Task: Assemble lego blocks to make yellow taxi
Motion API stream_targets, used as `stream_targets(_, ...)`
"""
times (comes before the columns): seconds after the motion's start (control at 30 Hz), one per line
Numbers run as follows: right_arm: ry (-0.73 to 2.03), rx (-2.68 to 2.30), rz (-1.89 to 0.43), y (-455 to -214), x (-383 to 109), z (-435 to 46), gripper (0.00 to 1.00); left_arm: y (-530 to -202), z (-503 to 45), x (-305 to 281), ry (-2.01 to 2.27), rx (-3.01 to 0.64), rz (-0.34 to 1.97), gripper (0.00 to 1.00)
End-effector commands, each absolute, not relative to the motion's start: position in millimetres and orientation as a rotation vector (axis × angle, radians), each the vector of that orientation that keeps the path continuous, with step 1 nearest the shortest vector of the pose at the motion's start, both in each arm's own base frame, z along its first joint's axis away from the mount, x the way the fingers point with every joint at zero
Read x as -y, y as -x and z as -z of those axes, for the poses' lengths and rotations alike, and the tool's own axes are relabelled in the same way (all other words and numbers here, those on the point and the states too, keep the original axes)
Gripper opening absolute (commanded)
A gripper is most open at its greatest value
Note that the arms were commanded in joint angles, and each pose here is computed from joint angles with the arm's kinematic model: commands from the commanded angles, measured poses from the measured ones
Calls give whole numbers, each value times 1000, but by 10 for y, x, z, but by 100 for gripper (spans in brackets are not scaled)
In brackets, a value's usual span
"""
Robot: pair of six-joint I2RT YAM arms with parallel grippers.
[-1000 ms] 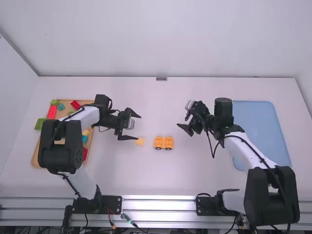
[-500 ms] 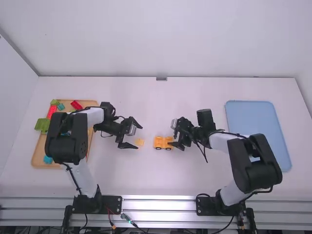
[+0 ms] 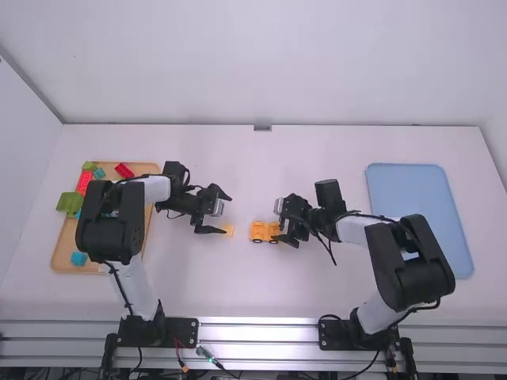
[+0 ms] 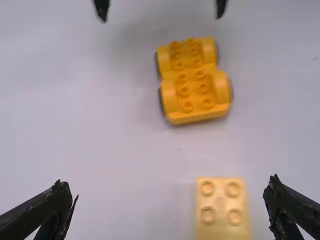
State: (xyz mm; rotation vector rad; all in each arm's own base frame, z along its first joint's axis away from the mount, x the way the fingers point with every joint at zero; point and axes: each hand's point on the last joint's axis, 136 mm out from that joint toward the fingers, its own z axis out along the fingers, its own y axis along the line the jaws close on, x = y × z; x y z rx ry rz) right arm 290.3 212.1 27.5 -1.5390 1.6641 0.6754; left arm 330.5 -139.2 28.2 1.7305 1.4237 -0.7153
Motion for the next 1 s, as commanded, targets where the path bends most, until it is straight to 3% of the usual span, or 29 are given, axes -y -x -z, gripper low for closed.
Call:
stream_targets(0.0,1551,-1654,-753,-2790,-2141,-191,99,-3183,-66,1404,-1653,-1575,832,99)
stream_targets(0.4,1613,-1649,-758,-2687,-2225,-74,99,-3117,169,1407,-1659,-1578,768,100)
stream_targets(0.5,1624,-1659,-752,-2667,-2230,-49,99,-3104,182,1401,-1665,-1590,770,93)
stream_targets(0.53,1629,-1657,-757,-2651,-2233,-46,99,-3100,184,1393,-1665,-1596,773,80)
stream_targets(0.63,1643,-1645,-754,-2638,-2223,-39,99,-3085,182,1403,-1666,-1600,782,53)
stream_targets(0.7,1633,-1653,-751,-2657,-2200,-40,99,-3071,189,1403,-1665,-1603,786,50)
stream_targets(0.73,1628,-1658,-751,-2665,-2188,-39,99,-3064,190,1403,-1665,-1605,789,43)
stream_targets(0.8,1617,-1669,-750,-2680,-2167,-38,99,-3055,191,1403,-1664,-1609,794,41)
stream_targets(0.87,1607,-1679,-751,-2692,-2138,-36,99,-3064,194,1403,-1647,-1629,800,29)
stream_targets(0.97,1607,-1681,-757,-2674,-2121,-27,99,-3126,184,1395,-1601,-1664,801,20)
